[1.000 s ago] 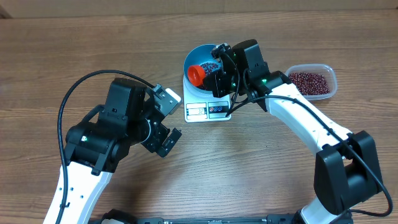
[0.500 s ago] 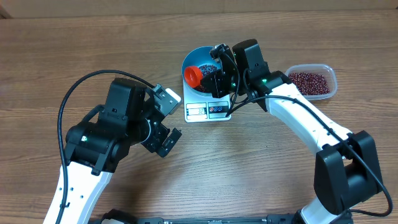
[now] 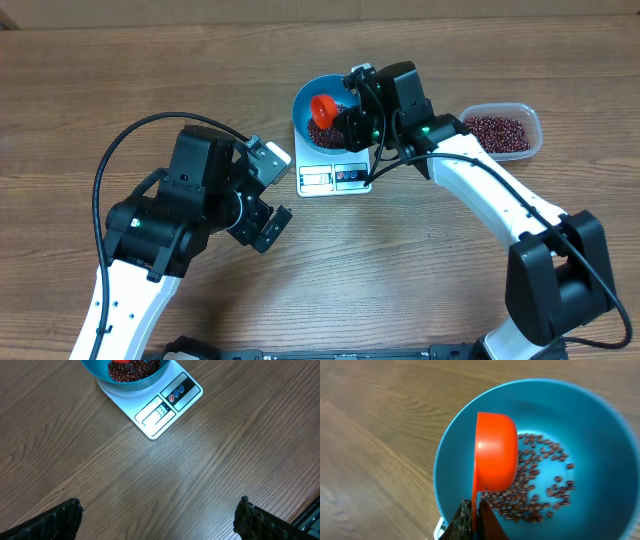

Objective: Scoop item into bowl and weigh 150g on scale
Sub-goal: 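Carry the empty scoop right back into the bean tub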

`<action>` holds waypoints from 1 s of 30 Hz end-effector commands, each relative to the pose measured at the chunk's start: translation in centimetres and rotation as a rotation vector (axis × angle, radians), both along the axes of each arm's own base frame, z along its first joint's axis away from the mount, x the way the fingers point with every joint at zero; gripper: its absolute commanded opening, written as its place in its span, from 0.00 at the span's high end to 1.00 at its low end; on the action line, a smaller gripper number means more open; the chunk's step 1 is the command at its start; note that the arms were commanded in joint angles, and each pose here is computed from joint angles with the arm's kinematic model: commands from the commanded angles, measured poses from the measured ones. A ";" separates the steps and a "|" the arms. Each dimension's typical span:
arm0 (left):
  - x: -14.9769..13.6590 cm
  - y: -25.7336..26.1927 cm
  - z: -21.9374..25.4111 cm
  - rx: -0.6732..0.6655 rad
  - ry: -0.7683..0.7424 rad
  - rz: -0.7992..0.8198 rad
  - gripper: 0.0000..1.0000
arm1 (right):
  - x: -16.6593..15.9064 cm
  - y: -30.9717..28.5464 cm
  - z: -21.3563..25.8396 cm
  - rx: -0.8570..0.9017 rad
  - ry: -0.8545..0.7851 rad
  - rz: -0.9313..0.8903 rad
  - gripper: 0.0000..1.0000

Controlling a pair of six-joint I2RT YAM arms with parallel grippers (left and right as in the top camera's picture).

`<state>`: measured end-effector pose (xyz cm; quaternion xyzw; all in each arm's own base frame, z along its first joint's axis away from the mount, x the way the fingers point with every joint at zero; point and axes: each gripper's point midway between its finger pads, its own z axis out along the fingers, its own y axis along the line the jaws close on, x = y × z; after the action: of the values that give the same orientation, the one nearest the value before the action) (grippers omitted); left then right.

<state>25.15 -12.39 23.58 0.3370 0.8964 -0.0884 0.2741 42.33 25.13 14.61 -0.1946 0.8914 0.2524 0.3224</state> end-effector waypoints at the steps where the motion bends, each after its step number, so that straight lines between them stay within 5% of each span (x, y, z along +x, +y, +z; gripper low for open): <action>1: 0.4 0.1 0.6 0.008 -0.023 -0.009 0.00 | 0.9 -2.7 7.4 0.001 -0.189 -0.062 0.97; 7: 0.4 0.1 0.6 0.007 -0.024 -0.008 0.00 | 1.6 -14.9 12.8 -0.202 -0.316 -0.464 0.96; 14: 0.4 0.1 0.6 0.007 -0.024 -0.008 0.00 | -0.7 -28.4 7.4 -0.492 -0.076 -0.783 0.96; 30: 0.4 0.1 0.6 0.008 -0.023 -0.008 0.00 | -1.5 -32.1 0.7 -0.553 0.153 -0.783 0.96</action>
<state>25.19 -12.40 23.52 0.3370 0.8967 -0.0885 0.2730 40.59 -6.96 16.03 0.1092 0.9484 -0.1189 0.2728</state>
